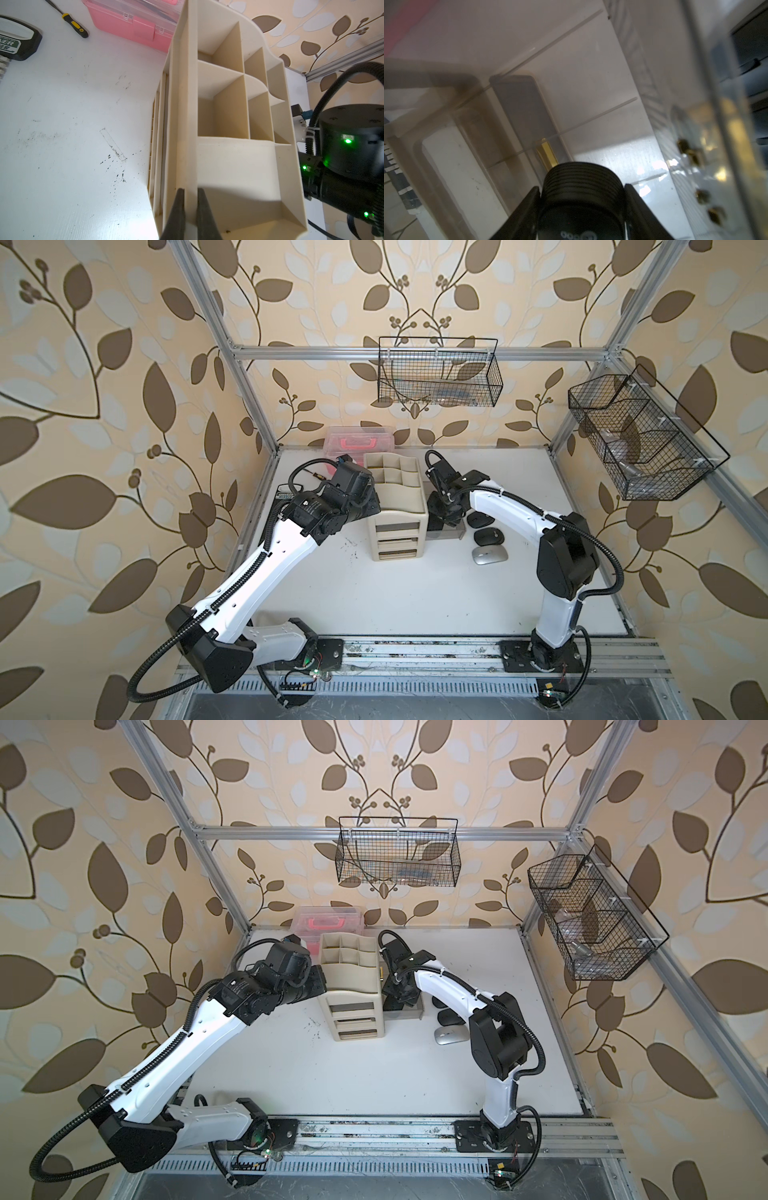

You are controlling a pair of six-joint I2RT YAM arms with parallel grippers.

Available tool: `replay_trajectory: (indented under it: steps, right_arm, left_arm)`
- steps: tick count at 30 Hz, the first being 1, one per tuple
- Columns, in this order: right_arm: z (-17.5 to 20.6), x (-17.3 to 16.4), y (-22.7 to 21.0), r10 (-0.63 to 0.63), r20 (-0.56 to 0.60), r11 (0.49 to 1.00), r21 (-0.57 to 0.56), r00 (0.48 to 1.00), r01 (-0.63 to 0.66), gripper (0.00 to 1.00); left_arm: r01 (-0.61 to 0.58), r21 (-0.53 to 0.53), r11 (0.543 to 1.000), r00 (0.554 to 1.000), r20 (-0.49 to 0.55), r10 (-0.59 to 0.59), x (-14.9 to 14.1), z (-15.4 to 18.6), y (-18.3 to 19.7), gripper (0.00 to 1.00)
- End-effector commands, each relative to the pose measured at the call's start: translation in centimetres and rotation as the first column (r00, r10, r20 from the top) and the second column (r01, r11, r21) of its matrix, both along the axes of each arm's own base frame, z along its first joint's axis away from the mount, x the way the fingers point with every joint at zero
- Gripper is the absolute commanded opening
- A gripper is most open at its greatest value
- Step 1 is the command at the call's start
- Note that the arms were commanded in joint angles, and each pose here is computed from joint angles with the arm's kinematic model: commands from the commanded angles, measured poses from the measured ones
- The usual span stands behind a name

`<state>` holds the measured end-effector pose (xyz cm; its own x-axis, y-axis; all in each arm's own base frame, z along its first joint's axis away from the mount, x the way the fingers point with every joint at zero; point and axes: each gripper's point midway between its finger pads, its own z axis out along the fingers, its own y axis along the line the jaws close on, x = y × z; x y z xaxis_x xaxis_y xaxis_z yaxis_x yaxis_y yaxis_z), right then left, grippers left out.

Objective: Take the mice out of the drawer
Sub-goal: Pick up the mouse from the drawer.

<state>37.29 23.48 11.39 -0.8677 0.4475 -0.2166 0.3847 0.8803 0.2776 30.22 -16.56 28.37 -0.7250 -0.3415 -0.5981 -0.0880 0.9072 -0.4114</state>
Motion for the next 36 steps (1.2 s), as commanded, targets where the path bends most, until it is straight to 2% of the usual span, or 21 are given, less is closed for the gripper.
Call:
replay_trajectory:
  steps: [1,23,29,36]
  right_arm:
    - [0.8,-0.4,-0.1,-0.026,-0.008,0.999,0.033,1.000,0.027,0.55]
    - [9.5,1.2,-2.7,-0.106,0.183,0.994,0.058,0.977,0.097,0.56]
    - [12.2,3.3,-5.8,-0.192,0.239,0.980,0.102,0.952,0.172,0.56]
    - [11.4,6.5,-10.4,-0.349,0.211,0.933,0.173,0.913,0.317,0.56]
  left_arm:
    - [-0.018,-0.026,0.999,0.999,0.045,0.019,0.5,1.0,-0.3,0.00]
    - [-0.060,0.024,0.998,0.997,0.053,0.059,1.0,1.4,0.5,0.00]
    - [-0.088,0.063,0.994,0.995,0.060,0.084,0.9,1.5,1.4,0.00]
    - [-0.089,0.056,0.994,0.994,0.069,0.085,0.4,1.8,1.8,0.00]
